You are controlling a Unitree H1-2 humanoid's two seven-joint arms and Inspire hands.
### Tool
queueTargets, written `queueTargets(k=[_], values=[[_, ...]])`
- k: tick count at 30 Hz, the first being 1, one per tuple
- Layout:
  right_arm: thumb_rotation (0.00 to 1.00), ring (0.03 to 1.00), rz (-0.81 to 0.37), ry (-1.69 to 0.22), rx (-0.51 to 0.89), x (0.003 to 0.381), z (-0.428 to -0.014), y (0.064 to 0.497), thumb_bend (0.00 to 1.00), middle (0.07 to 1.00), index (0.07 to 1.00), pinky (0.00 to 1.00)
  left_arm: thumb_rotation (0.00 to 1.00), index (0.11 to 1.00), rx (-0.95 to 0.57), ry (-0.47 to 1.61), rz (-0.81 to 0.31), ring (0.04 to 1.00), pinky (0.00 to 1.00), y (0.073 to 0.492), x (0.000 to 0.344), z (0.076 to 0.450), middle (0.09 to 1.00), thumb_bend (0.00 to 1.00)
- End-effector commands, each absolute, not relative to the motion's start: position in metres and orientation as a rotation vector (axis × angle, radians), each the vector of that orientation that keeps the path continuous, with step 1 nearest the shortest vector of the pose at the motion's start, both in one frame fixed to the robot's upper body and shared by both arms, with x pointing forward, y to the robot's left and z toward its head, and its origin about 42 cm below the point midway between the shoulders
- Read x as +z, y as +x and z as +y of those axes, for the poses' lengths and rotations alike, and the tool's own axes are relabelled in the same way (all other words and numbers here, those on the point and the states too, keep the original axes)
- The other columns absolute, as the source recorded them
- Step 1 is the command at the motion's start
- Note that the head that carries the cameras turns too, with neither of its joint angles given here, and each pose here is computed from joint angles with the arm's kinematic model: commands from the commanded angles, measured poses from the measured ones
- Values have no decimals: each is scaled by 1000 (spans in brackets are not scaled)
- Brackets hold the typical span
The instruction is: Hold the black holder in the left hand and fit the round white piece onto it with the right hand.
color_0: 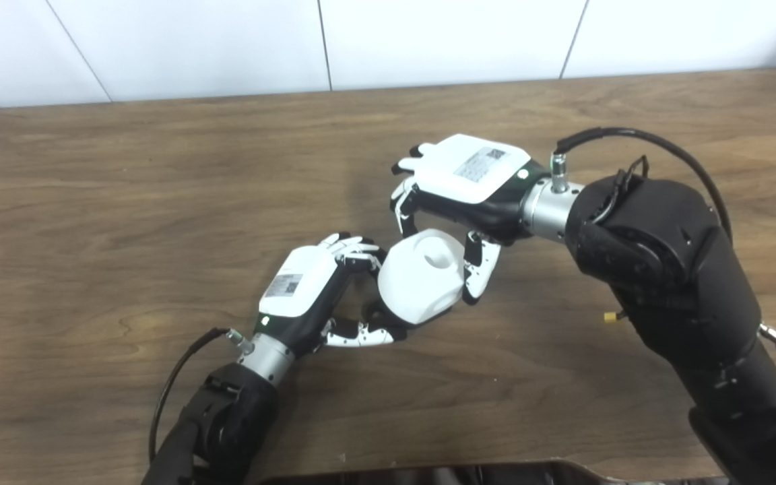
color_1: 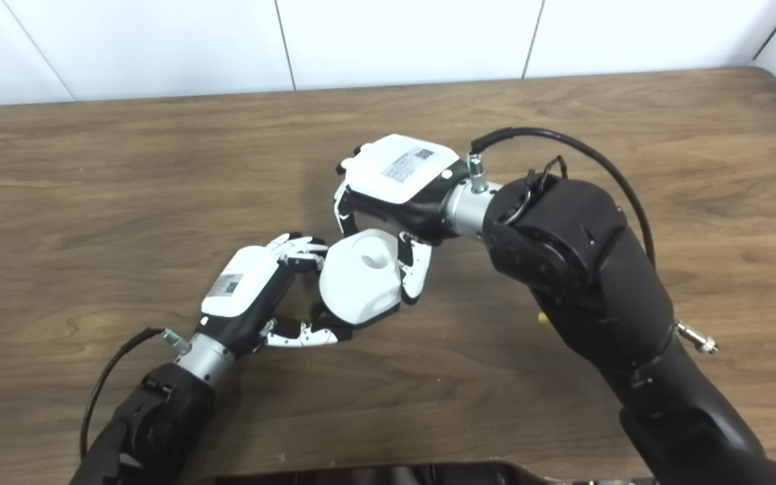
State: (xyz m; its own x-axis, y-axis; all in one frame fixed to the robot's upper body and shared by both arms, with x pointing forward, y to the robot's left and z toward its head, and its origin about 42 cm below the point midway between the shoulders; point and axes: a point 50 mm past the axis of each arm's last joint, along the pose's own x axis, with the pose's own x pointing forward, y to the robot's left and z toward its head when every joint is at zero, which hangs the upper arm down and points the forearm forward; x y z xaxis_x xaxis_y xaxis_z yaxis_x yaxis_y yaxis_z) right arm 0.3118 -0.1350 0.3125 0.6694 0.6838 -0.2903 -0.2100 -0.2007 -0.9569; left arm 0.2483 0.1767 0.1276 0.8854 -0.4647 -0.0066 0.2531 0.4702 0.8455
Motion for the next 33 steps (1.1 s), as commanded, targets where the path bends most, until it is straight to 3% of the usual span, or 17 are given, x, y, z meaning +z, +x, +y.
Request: queueTargets(k=[1, 33], values=[[135, 955, -485, -1590, 798, 327, -131, 308, 524, 820, 484, 1000, 56, 485, -479, 1041, -84, 847, 927, 240, 105, 190, 776, 524], [134, 963, -487, -1566, 820, 323, -123, 300, 525, 818, 481, 1000, 56, 485, -479, 1030, -82, 845, 919, 239, 106, 185, 778, 524]])
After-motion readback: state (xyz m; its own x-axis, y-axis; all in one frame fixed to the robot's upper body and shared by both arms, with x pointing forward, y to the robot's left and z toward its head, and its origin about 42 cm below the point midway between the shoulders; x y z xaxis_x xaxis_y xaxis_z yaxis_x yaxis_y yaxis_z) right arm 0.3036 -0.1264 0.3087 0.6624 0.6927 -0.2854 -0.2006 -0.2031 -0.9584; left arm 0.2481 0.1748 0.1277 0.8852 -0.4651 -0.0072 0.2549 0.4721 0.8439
